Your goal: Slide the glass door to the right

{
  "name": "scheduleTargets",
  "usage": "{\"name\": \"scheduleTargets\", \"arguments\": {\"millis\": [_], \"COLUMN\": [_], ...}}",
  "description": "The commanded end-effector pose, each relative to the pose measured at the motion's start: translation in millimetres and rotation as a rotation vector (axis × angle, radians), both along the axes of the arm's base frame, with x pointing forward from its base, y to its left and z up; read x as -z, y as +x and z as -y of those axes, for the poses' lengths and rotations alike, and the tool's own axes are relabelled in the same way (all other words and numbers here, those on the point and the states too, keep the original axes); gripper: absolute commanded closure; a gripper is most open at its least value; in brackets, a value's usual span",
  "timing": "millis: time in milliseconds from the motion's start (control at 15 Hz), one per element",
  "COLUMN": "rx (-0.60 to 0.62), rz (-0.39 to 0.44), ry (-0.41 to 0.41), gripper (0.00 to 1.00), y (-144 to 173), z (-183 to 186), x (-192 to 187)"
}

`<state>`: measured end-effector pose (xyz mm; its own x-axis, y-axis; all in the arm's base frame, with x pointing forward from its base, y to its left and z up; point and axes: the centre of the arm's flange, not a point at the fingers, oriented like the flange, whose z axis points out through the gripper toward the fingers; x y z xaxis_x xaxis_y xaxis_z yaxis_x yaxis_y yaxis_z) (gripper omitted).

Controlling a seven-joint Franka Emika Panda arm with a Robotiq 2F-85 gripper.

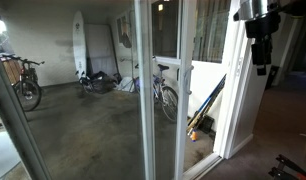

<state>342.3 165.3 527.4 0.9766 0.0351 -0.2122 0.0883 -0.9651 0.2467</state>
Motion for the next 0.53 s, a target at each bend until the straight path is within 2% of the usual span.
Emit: {"name": "scheduleTargets", "arguments": {"millis": [0,267,467], "rx": [-0.001,-0.092,-0.145], "rz": [0.038,0.167,0.222], "ry": [-0.034,-0.074,-0.045], "gripper": [0.00,0.00,0.00], "y": [28,86,120], "z": [-6,-19,-30], "x": [11,25,35]}}
